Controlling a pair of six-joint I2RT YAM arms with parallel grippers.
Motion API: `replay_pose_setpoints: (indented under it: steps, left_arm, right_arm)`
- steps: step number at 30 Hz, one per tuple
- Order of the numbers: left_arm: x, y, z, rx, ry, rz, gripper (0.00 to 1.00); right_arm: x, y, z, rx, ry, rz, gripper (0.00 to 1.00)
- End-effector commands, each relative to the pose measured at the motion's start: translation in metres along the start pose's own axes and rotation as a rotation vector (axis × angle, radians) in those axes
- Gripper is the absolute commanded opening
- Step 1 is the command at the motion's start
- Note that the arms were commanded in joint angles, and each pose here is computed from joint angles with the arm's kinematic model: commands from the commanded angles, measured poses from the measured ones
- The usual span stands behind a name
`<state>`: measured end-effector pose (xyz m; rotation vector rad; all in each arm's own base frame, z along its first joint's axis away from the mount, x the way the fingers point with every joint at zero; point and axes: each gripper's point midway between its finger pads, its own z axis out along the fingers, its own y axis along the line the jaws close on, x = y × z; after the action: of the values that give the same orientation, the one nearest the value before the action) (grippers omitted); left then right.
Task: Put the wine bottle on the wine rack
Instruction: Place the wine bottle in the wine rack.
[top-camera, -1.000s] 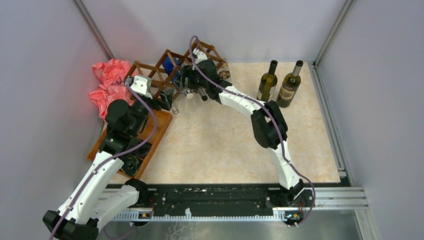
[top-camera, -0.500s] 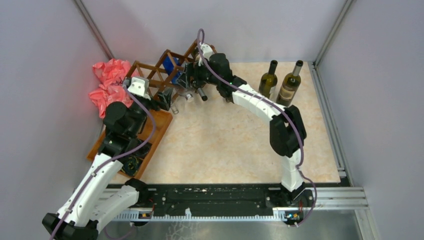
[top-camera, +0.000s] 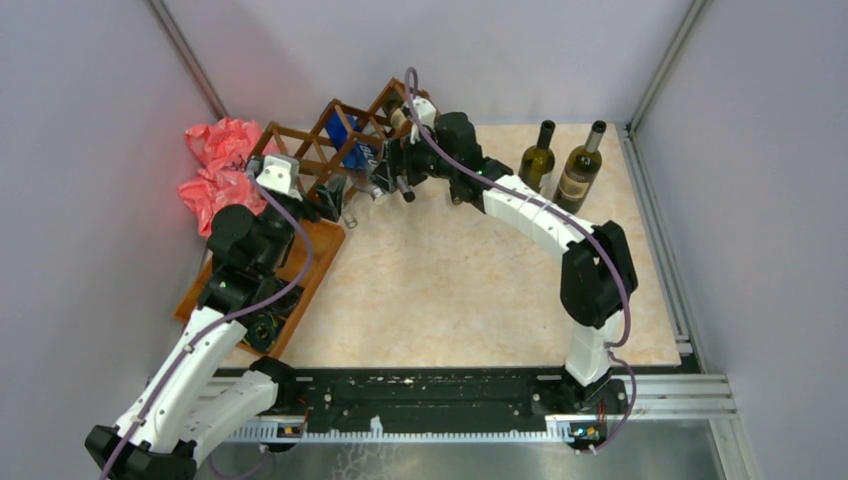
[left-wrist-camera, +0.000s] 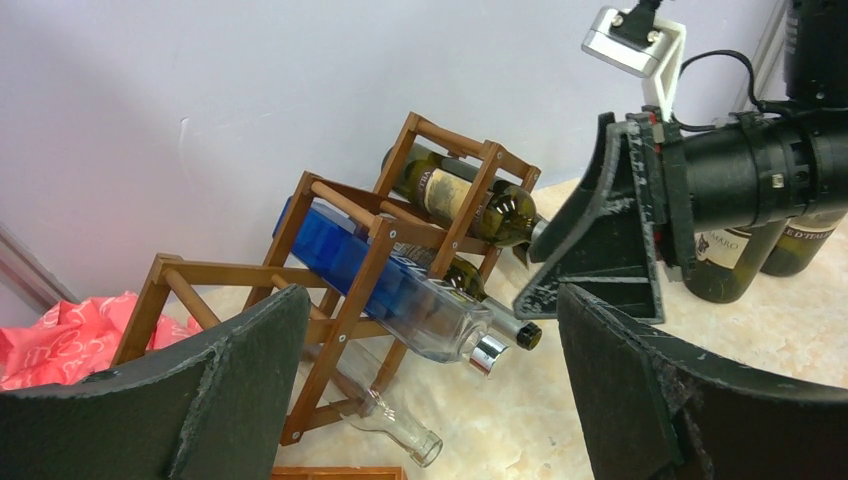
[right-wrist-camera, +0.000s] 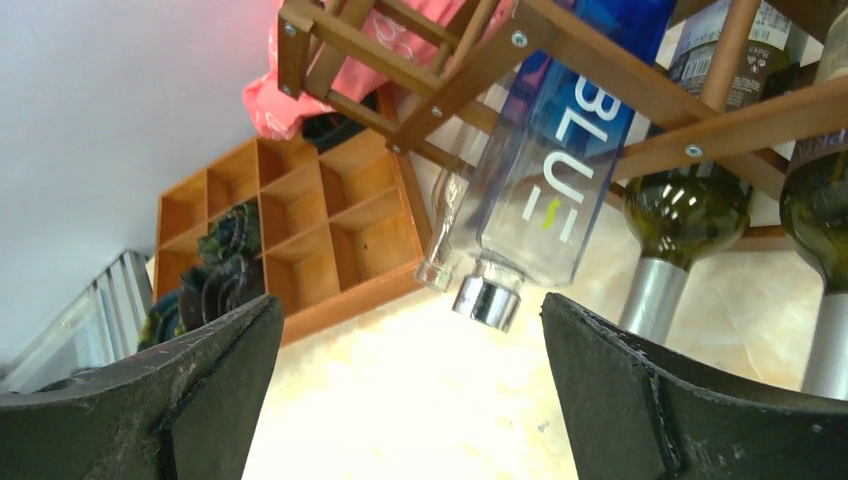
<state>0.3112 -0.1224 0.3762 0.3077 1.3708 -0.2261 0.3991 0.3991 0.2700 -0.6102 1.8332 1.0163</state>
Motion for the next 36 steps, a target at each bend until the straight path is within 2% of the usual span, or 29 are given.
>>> replay_pose_setpoints:
  steps: [1,9,13,18,27,32,36]
  left_arm:
    - [-0.007,0.002,0.0,-0.003,-0.037,0.002,0.99]
    - [-0.005,-0.001,0.002,0.011,-0.029,-0.018,0.99]
    - [-0.018,-0.011,0.001,0.059,-0.039,-0.081,0.99]
    - [-0.064,-0.031,-0.008,0.168,-0.103,-0.225,0.99]
    - [-0.184,-0.063,-0.023,0.403,-0.251,-0.557,0.99]
    - [-0.225,-0.056,-0.034,0.388,-0.282,-0.731,0.99]
    - [-0.24,-0.049,-0.042,0.363,-0.301,-0.837,0.99]
  right_arm:
    - [-0.037,0.025,-0.041,-0.064,-0.055,-0.134,0.98]
    - [-0.036,0.035,-0.075,-0.128,-0.037,-0.223,0.98]
    - [-0.037,0.038,-0.092,-0.146,-0.03,-0.266,0.98]
    - [-0.04,0.039,-0.116,-0.131,-0.039,-0.304,0.98]
    - [-0.038,0.029,-0.162,-0.05,-0.022,-0.386,0.98]
    - [-0.042,0.016,-0.18,0.015,-0.03,-0.418,0.98]
    - [-0.05,0.004,-0.187,0.063,-0.043,-0.429,0.98]
